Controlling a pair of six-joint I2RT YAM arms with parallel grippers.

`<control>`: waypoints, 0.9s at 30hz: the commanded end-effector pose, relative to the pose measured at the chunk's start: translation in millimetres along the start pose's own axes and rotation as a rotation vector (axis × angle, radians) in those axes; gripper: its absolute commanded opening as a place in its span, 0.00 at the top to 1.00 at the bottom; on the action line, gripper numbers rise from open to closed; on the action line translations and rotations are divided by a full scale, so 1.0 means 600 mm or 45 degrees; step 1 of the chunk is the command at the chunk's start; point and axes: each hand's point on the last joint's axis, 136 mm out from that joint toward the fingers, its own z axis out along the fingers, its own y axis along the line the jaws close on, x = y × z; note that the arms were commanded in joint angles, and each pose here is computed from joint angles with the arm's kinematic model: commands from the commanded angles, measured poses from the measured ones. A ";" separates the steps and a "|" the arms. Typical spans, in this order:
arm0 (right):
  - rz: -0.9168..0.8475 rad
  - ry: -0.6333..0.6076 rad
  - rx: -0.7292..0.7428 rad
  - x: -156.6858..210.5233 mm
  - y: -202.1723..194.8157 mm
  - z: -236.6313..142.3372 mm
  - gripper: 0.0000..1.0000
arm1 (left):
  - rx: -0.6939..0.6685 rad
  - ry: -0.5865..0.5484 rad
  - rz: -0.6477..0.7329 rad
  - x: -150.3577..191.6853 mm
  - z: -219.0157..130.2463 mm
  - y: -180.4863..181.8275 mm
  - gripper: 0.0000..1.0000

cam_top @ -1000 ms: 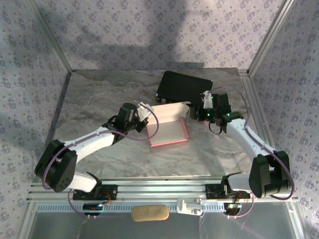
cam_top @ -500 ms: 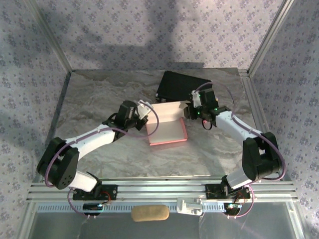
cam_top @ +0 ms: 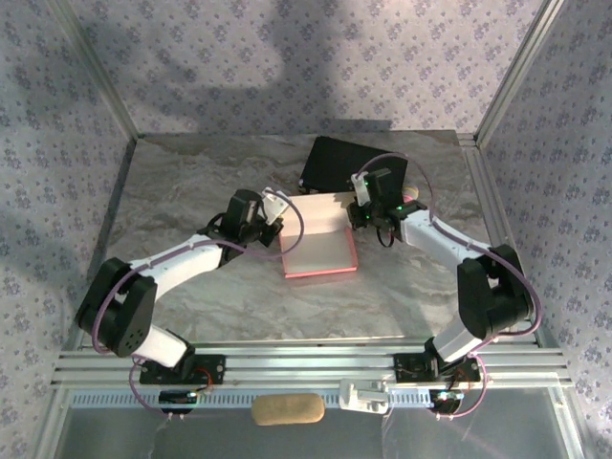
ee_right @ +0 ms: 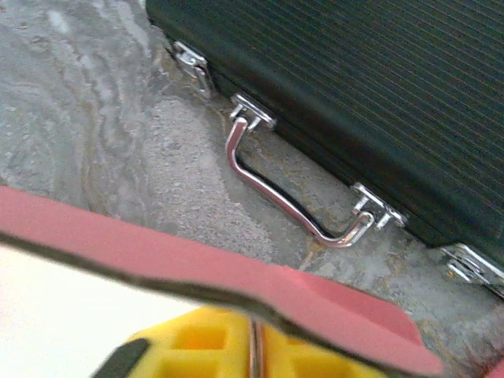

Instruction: Fold the paper box

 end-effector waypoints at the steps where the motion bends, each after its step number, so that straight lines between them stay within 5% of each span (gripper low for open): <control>1: 0.035 -0.037 0.109 -0.021 0.002 -0.006 0.95 | -0.042 -0.015 -0.119 -0.026 0.007 0.013 0.96; 9: 0.221 -0.292 0.222 -0.051 0.025 -0.017 1.00 | -0.196 -0.091 -0.465 -0.070 0.023 0.048 0.99; 17: 0.217 -0.609 0.199 -0.059 0.057 -0.022 1.00 | -0.173 -0.176 -0.519 -0.062 0.039 0.036 0.99; 27: 0.199 -0.594 0.210 -0.005 0.072 -0.003 1.00 | -0.096 -0.256 -0.558 -0.021 0.032 0.006 0.98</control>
